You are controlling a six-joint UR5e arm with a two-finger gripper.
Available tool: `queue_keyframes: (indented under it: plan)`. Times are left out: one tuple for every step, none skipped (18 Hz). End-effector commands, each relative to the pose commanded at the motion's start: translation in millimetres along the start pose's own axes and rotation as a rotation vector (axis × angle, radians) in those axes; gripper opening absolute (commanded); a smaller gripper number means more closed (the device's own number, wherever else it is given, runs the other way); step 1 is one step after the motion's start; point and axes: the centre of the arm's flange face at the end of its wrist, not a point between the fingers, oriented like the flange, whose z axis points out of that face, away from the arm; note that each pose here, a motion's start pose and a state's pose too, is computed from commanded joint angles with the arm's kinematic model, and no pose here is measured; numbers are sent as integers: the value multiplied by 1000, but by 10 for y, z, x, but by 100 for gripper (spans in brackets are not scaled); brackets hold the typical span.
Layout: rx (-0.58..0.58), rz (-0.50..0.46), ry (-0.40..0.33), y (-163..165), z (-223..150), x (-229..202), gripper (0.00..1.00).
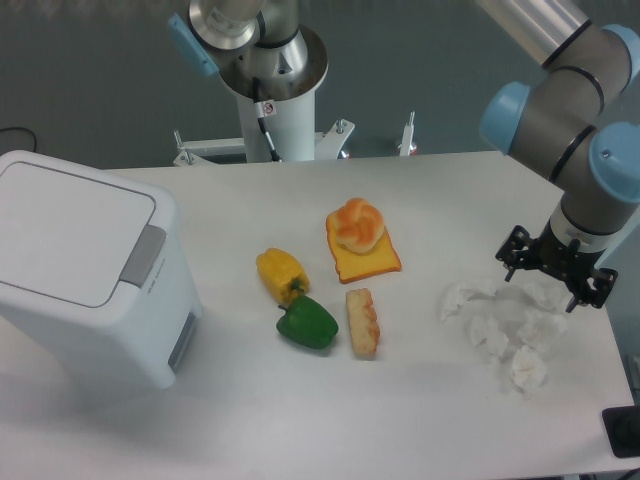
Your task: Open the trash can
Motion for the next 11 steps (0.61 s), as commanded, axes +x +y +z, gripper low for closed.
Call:
queue_keyframes:
  plan:
    - [0,3,0,10,0,-4,100]
    - [0,3,-3,19,-15,-15,100]
    - [0,0,-3,29,-16,-20,100]
    - [1,2,-6,26,-36,-28,100]
    - [2,2,-11,45,-62,-42,100]
    - [4,1,-15,51,-94,-52,100]
    - [6,1,-26,41,-157,-85,100]
    - [5,3,-24,11,-161,-73,100]
    - [5,0,-23,-8,-142,-58,100]
    - [5,1,-22,-28,-135,-47,100]
    - [10,3,-18,-30,-123,-28,100]
